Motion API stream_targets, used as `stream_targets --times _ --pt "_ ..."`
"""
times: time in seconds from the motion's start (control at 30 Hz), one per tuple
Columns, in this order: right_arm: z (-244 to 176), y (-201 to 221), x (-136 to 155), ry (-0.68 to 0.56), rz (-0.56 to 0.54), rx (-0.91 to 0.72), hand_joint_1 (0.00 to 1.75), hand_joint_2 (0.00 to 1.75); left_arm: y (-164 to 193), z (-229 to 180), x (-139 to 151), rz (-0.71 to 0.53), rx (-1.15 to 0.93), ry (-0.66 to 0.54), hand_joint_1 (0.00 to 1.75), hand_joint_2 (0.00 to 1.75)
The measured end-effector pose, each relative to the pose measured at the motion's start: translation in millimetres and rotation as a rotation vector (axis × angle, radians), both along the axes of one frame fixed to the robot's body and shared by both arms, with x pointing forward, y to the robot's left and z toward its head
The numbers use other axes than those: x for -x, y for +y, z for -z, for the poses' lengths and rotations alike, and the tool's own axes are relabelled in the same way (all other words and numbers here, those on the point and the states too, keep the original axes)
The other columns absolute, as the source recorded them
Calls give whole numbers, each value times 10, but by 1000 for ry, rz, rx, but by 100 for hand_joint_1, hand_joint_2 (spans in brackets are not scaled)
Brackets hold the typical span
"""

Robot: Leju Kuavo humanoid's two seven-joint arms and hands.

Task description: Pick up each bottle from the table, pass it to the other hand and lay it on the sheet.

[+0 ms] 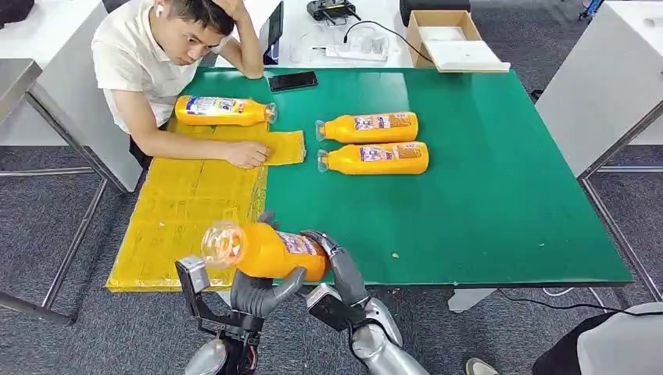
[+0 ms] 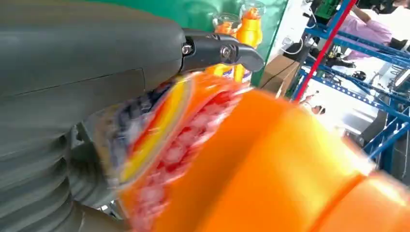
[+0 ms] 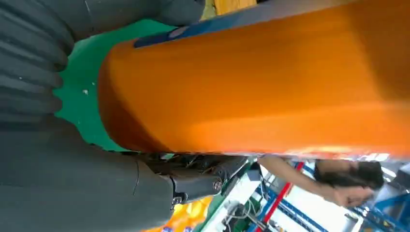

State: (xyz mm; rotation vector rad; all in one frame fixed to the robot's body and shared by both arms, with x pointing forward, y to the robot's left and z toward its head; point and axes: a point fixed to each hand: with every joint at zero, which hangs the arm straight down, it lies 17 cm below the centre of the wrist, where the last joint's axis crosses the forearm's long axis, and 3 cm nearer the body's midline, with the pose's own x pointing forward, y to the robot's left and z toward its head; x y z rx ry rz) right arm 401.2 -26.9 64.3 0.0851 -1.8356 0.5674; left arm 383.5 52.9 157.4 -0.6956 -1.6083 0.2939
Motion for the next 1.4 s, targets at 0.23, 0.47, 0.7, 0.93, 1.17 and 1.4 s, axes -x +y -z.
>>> stream_targets --times 0.23,0.47,0.7,0.93,1.17,1.4 --pt "157 239 80 39 -68 43 175 175 79 -75 33 6 43 -38 0 175" --pt "217 361 159 -2 -78 108 3 175 116 36 30 7 45 2 175 175" --pt "225 536 382 8 -117 65 0 175 240 54 -41 -27 74 20 175 175" --pt "193 575 434 7 -121 46 0 0 284 70 -62 -39 83 31 175 175" --pt "-97 610 500 -85 -98 10 0 0 336 93 -111 -53 86 52 175 175" --pt "-432 213 523 -177 56 -72 0 0 910 166 -321 -280 -216 -4 175 175"
